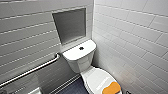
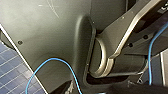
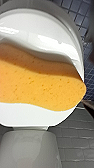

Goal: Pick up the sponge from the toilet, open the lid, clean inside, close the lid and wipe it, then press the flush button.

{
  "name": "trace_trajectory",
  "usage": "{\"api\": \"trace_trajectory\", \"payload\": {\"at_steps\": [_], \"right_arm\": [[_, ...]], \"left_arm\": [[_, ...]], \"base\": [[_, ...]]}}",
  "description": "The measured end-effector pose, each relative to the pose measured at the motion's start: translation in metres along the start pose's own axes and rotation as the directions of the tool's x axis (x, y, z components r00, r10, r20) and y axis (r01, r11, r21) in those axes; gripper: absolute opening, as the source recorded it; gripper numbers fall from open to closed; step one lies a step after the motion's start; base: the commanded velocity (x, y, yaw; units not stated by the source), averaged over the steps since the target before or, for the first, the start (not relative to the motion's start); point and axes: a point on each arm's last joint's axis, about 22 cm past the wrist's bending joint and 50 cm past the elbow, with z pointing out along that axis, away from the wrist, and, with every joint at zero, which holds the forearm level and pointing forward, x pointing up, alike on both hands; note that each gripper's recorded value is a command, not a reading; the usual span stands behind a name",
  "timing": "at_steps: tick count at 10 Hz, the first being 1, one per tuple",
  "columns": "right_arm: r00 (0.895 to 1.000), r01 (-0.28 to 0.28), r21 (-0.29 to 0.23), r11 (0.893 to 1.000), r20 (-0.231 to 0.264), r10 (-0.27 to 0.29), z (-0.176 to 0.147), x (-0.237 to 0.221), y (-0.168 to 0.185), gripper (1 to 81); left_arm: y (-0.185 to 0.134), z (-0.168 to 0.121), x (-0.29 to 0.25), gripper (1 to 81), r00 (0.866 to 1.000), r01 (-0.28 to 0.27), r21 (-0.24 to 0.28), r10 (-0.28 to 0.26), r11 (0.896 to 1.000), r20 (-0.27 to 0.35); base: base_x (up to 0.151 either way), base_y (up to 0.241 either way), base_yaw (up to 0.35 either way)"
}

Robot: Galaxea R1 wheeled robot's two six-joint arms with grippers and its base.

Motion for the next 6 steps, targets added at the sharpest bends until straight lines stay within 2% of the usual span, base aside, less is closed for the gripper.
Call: {"api": "trace_trajectory", "payload": {"at_steps": [1, 3, 6], "right_arm": [[0.999, 0.015, 0.024, 1.0, -0.03, -0.014, 0.005, 0.024, -0.015, 81.1], [0.998, 0.011, 0.039, 0.999, -0.059, -0.008, 0.013, 0.048, -0.02, 81.1], [0.998, -0.037, -0.002, 0.999, -0.045, 0.037, 0.047, 0.046, 0.016, 81.1]], "left_arm": [[-0.003, 0.008, 0.009, 81.1, 1.0, -0.006, 0.0, 0.006, 1.0, -0.01], [-0.012, 0.022, 0.019, 81.1, 1.0, -0.01, 0.013, 0.01, 1.0, -0.016], [-0.022, 0.043, 0.007, 81.1, 1.0, 0.008, 0.029, -0.008, 1.0, 0.024]], "base": [[0.0, 0.0, 0.0], [0.0, 0.0, 0.0], [0.0, 0.0, 0.0]]}}
